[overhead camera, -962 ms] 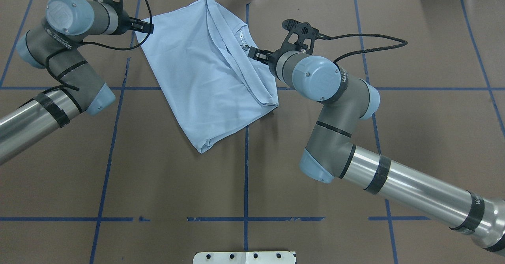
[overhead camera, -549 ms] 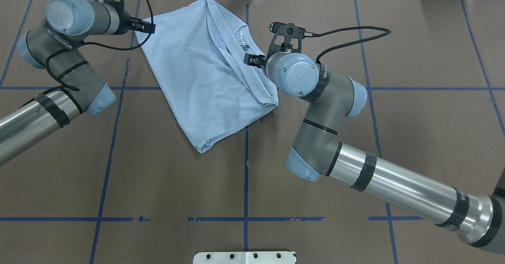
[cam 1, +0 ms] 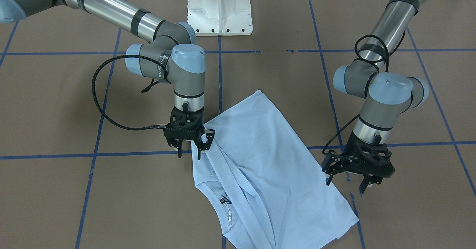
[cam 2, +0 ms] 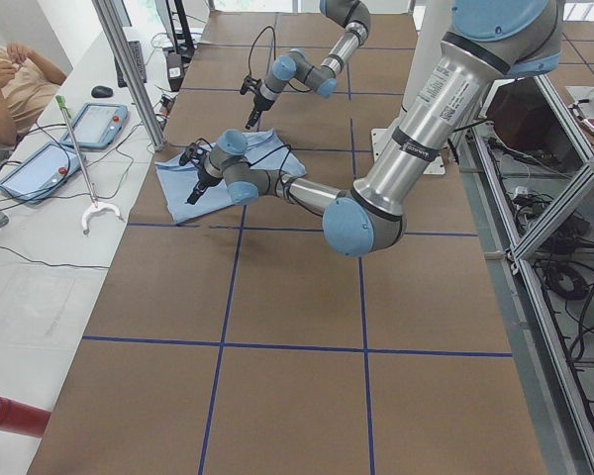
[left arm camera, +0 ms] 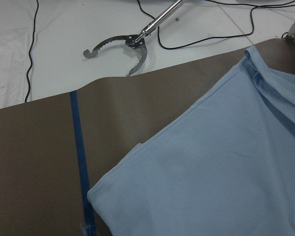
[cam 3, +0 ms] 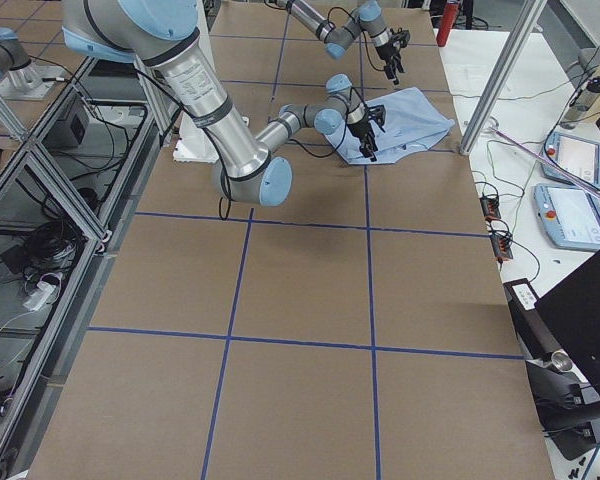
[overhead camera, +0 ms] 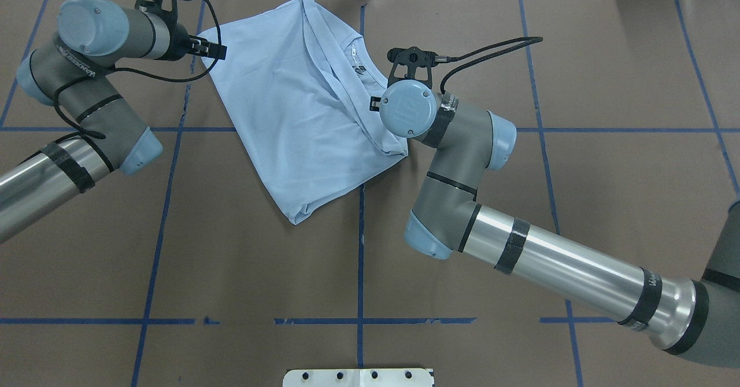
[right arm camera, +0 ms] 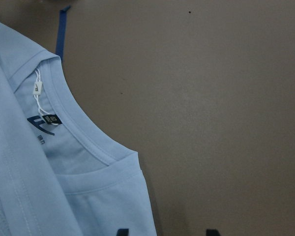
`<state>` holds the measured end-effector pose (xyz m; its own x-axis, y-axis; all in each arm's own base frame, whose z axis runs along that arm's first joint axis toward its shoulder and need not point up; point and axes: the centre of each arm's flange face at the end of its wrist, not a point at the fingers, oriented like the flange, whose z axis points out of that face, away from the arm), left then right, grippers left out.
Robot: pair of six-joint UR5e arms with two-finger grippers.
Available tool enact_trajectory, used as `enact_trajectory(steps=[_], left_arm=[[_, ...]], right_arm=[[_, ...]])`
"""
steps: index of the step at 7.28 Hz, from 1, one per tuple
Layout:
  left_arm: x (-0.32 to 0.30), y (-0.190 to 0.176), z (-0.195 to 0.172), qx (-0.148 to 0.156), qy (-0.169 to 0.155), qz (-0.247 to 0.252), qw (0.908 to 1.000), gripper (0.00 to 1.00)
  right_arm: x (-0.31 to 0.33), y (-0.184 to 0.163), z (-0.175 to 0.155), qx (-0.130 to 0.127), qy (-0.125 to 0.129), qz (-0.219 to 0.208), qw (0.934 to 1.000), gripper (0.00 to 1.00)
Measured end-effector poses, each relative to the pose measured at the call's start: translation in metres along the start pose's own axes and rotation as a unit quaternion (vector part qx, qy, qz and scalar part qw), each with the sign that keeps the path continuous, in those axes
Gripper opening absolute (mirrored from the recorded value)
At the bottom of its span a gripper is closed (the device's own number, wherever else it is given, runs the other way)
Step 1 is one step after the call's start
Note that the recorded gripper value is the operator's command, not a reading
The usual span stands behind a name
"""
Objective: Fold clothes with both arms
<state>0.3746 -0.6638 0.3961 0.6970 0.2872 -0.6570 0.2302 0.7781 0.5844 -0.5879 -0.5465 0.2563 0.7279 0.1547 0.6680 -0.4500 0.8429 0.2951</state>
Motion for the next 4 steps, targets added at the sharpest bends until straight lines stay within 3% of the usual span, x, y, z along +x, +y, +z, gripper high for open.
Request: enact_trajectory(steps=[4], left_arm=[[-0.003, 0.005, 0.000, -0.005, 0.002, 0.000, 1.0000, 1.00]], right_arm=[[-0.005, 0.018, 0.014, -0.003, -0.015, 0.006, 0.9999, 0.40]])
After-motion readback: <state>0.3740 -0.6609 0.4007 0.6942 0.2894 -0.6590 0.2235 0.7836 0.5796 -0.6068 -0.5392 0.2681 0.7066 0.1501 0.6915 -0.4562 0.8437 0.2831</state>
